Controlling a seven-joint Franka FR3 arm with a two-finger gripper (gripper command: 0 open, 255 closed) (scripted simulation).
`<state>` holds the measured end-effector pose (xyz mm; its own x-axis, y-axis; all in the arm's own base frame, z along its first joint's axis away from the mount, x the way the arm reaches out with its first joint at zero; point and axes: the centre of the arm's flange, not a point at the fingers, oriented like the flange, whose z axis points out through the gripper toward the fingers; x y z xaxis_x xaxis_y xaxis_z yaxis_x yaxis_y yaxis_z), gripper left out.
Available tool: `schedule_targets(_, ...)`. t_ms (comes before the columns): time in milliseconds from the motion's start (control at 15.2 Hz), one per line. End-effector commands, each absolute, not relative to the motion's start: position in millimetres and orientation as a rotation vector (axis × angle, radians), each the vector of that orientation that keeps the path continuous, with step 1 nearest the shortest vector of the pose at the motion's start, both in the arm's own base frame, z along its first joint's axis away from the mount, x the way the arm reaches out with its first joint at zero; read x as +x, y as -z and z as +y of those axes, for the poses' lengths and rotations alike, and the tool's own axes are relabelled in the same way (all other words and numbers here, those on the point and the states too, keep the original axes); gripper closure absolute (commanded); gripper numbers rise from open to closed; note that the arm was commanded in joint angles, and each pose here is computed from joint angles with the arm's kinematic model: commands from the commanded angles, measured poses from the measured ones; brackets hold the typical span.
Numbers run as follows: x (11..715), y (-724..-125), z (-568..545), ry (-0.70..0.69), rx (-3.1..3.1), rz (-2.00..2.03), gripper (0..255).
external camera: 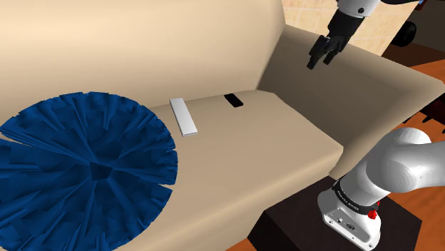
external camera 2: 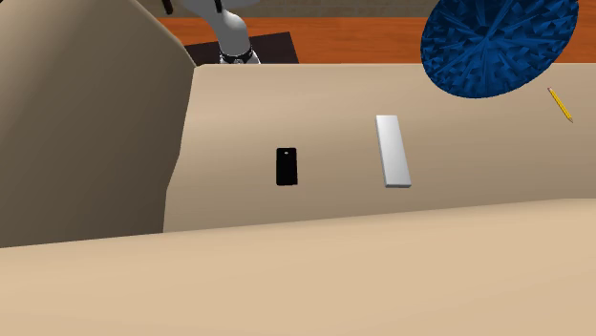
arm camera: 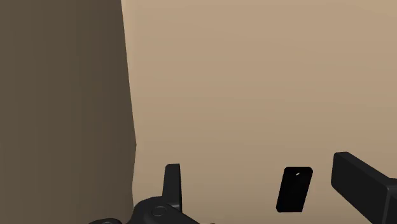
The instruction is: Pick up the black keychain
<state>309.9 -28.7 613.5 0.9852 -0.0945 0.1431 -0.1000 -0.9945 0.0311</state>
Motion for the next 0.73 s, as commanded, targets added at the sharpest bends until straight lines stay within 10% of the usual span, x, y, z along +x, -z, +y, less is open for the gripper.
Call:
schedule_targets(0, 309.9, -613.5, -28.7, -0.220, 3.092, -0.152, 0)
schedule_targets(660, 415.7, -539.7, 17.1, -0.131, 3.114, -0.179, 0)
